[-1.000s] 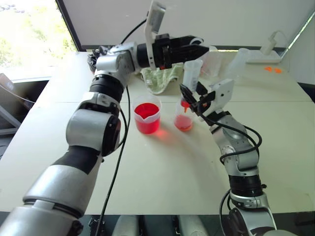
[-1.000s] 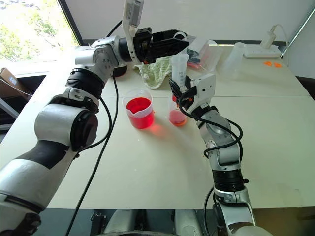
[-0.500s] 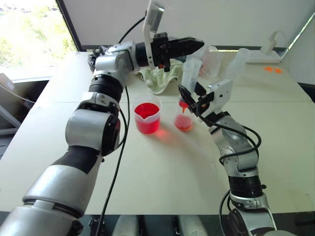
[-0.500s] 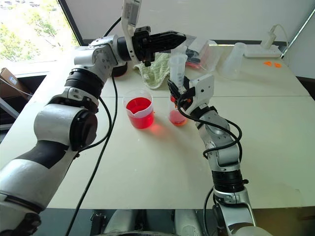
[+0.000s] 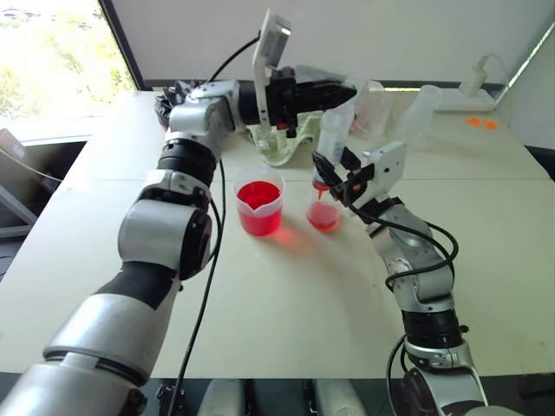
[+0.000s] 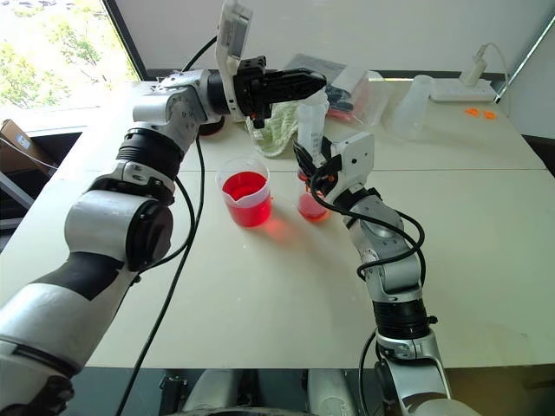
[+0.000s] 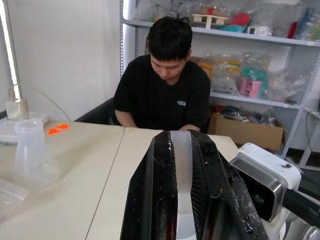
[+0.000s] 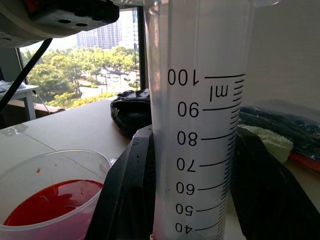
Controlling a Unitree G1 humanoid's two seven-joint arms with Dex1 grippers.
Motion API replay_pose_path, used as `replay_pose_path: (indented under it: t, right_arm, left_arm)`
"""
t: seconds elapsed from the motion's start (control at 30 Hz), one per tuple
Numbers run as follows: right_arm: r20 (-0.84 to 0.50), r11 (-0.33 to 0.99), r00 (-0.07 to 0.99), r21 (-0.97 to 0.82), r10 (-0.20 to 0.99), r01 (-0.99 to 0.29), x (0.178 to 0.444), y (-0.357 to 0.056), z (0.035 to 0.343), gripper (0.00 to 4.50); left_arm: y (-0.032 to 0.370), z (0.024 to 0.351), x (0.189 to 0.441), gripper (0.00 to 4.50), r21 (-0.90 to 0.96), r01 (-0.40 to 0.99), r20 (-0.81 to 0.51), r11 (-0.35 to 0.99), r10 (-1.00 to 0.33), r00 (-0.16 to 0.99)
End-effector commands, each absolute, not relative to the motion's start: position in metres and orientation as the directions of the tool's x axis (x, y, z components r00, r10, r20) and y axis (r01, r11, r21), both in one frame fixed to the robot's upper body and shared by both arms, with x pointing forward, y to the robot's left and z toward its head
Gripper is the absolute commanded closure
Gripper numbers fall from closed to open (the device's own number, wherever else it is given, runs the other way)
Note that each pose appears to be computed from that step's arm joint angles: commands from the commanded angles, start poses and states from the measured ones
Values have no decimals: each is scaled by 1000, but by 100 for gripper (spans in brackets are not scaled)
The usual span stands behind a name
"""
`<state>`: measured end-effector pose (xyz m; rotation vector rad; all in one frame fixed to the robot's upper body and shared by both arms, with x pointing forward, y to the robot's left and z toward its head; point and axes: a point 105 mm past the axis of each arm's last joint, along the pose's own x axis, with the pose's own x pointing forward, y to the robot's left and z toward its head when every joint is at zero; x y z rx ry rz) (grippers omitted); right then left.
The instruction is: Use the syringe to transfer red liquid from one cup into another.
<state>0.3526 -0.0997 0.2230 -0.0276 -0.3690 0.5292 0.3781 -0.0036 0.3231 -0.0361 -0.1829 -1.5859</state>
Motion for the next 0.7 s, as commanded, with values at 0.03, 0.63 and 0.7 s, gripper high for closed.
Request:
replay_pose_path:
  t: [0.03, 0.63, 0.7]
  right_arm:
    - [438, 897, 785, -157, 439, -413, 351, -117, 253, 310]
    - [453, 917, 798, -180, 398, -355, 357, -138, 263, 310]
    - [448, 916, 799, -183, 401, -357, 357, -138, 262, 310]
  left_arm:
    - [-10, 307, 373, 446, 72, 996, 65, -61, -996, -66]
    - [-12, 291, 368, 446, 38, 996, 60, -75, -995, -77]
    - [-11, 295, 370, 446, 32, 997, 76, -65, -995, -67]
